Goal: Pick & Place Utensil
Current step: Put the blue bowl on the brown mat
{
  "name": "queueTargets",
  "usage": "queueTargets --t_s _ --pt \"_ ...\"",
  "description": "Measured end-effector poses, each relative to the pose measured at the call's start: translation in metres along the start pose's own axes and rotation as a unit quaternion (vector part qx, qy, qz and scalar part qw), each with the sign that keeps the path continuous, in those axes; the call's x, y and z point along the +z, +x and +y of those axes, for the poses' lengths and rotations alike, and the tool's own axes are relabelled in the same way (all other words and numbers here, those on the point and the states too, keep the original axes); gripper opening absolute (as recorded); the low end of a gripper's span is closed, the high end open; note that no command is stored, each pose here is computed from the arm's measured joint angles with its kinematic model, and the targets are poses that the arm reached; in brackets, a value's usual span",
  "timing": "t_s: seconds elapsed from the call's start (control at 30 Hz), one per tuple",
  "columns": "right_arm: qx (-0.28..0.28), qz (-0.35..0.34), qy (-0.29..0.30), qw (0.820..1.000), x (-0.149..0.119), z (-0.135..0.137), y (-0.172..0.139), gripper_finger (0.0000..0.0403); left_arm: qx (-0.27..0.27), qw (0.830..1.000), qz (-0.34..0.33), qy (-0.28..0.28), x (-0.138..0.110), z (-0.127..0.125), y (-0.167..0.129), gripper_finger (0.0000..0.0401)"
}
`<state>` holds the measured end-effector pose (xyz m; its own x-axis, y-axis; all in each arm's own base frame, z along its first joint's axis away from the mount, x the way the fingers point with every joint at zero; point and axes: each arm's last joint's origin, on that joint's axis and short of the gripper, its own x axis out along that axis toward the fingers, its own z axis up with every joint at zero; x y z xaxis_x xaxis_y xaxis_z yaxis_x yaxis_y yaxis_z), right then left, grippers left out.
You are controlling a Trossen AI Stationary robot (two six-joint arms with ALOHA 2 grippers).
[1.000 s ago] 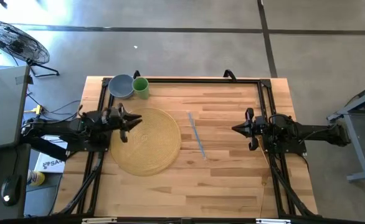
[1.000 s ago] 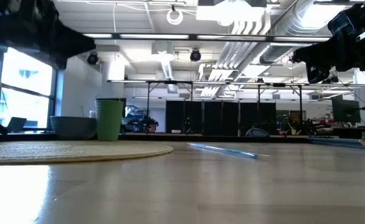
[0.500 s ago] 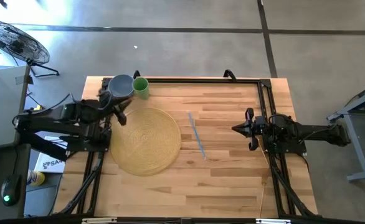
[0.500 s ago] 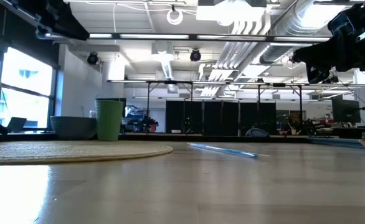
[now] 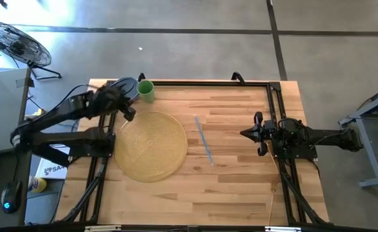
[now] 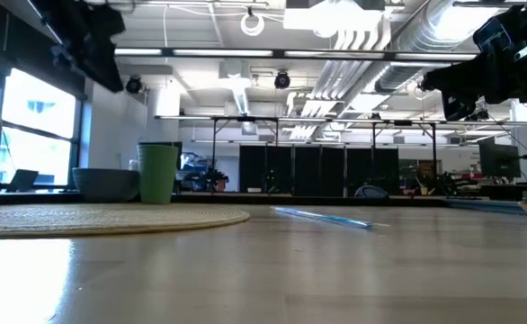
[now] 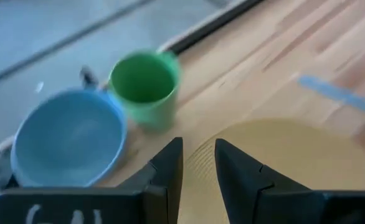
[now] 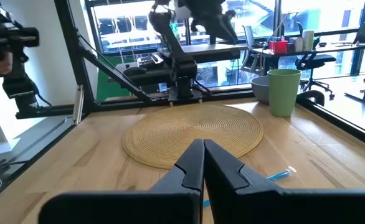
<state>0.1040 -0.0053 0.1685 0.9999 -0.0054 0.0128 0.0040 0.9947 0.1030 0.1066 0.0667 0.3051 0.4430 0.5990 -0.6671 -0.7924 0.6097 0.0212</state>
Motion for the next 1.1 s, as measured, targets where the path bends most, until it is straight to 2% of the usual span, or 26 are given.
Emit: queueTargets --t_s 0.07,0.33,0.53,0.83,0.97,1.1 --pt "0.000 0.000 0.000 1.000 0.000 0.000 0.000 0.0000 0.021 0.999 0.035 -0.007 0.002 0.007 0.012 0.0090" --pt "0.000 0.000 0.000 1.000 0.000 0.000 0.000 0.0000 0.052 0.990 0.132 -0.014 0.008 0.037 0.050 0.0090" --pt "0.000 0.000 0.000 1.000 0.000 0.000 0.000 0.0000 0.026 0.981 0.193 0.010 0.008 0.054 0.077 0.0097" --pt "0.000 0.000 0.000 1.000 0.000 0.000 0.000 0.0000 0.006 0.966 0.248 0.069 0.006 0.058 0.106 0.0162" --pt "0.000 0.000 0.000 1.000 0.000 0.000 0.000 0.0000 0.003 0.958 0.270 0.093 0.004 0.059 0.116 0.0165" --pt "0.000 0.000 0.000 1.000 0.000 0.000 0.000 0.0000 0.028 0.949 0.296 0.105 0.001 0.061 0.131 0.0166"
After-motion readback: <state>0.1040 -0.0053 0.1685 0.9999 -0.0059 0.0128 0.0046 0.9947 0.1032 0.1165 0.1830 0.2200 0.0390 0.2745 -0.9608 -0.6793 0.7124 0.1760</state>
